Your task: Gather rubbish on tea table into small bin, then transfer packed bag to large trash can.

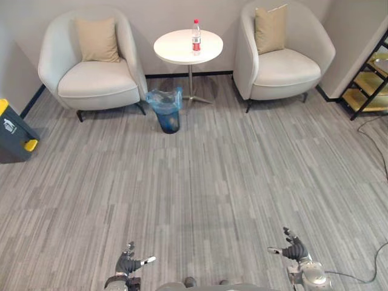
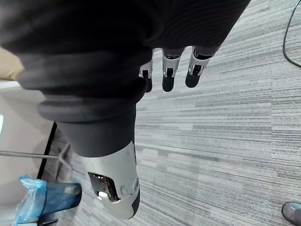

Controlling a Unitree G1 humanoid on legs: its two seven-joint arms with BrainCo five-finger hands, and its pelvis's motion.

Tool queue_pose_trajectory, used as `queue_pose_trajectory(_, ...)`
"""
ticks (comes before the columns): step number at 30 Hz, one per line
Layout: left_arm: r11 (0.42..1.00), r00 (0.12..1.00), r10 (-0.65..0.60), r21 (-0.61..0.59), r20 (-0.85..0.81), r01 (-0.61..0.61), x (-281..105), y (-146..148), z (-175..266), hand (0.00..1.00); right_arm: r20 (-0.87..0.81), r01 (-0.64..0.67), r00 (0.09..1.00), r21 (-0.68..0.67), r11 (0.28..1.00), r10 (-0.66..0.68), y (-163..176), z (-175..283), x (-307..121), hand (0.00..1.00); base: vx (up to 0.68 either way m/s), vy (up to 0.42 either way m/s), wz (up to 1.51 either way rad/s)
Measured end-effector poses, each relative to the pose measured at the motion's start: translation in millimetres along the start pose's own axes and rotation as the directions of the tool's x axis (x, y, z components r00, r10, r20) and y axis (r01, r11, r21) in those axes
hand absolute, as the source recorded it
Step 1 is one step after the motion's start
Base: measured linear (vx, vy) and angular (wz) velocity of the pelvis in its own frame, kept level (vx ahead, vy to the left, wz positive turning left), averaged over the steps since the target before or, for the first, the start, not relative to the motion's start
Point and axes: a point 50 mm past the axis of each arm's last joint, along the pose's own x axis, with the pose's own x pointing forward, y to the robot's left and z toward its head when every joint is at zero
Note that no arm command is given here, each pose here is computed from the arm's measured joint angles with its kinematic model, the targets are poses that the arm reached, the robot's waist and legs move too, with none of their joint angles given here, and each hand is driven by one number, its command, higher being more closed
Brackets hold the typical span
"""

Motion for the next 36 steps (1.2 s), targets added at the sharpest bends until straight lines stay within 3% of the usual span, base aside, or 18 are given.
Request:
queue_pose_trajectory(19, 1.000, 1.000, -0.007, 0.002, -0.010, 0.007, -0.5, -6.3, -2.2, 0.00, -0.015, 0.028, 1.000, 0.062, 0.998, -0.027, 5.5, 6.9, 8.3, 0.00, 0.02, -0.005, -0.03)
queue_pose_trajectory(28, 0.999, 0.995, 0.003, -0.033, 0.102, 0.001, 1.1, -9.8, 24.6, 0.00, 0.053, 0.039, 0.998, 0.117, 0.992, -0.045, 14.7, 31.2, 16.6, 0.00, 0.10, 0.029, -0.19)
queue_pose_trajectory(36, 0.999, 0.973, 0.008, -0.034, 0.230, 0.000, 16.0, -10.3, 70.5, 0.00, 0.067, 0.048, 0.996, 0.120, 0.992, -0.057, 7.5, 33.0, 15.1, 0.00, 0.53, -0.074, 0.40)
